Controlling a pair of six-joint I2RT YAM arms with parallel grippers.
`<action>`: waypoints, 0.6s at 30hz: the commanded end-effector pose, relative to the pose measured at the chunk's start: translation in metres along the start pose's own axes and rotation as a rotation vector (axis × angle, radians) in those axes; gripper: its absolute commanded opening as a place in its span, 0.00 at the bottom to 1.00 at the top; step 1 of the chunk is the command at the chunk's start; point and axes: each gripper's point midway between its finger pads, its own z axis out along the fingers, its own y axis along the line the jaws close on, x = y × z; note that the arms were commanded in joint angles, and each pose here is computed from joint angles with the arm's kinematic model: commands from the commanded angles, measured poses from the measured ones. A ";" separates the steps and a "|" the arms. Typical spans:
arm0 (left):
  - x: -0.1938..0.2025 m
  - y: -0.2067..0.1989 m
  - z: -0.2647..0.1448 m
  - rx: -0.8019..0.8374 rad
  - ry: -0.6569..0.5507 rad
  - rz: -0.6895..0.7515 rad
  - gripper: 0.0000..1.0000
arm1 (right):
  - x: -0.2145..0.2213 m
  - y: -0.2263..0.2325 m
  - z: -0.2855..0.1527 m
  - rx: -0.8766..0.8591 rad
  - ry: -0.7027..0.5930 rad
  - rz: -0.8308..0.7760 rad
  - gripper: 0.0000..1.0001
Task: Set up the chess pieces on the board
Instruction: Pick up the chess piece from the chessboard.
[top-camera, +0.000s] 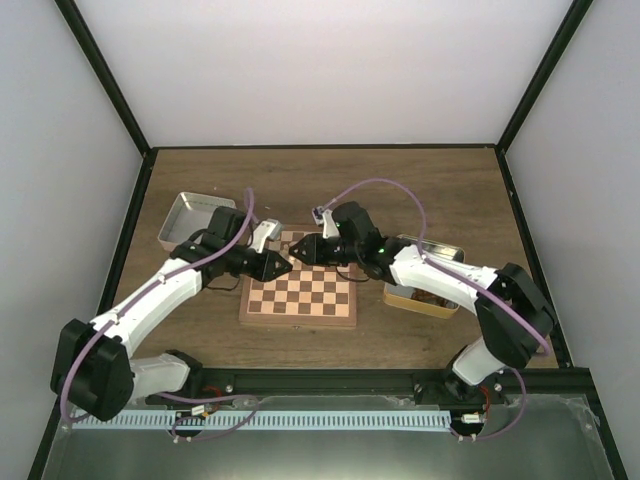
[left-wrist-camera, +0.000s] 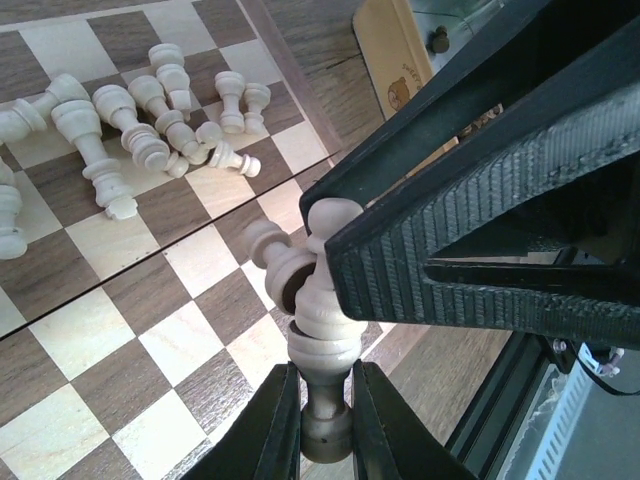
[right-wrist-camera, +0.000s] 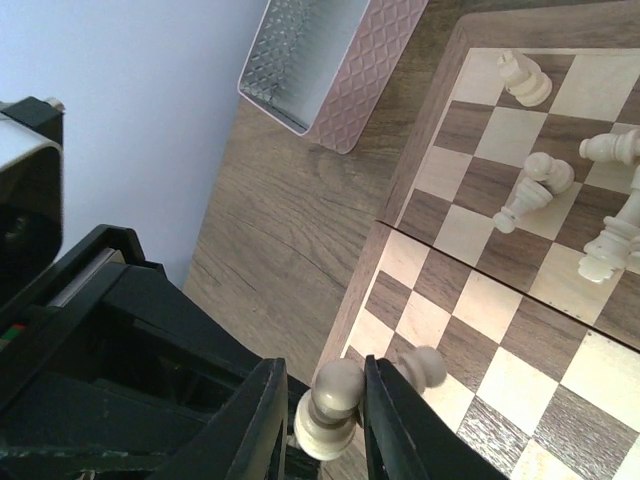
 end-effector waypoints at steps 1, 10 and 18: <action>0.002 0.005 0.005 -0.010 0.009 -0.009 0.15 | -0.006 0.001 0.003 -0.024 -0.019 0.004 0.22; 0.009 0.019 0.017 -0.050 0.055 -0.060 0.14 | 0.003 -0.021 0.016 0.014 0.000 0.029 0.12; 0.018 0.043 0.028 -0.138 0.110 -0.133 0.14 | -0.005 -0.045 0.021 0.135 -0.035 0.024 0.10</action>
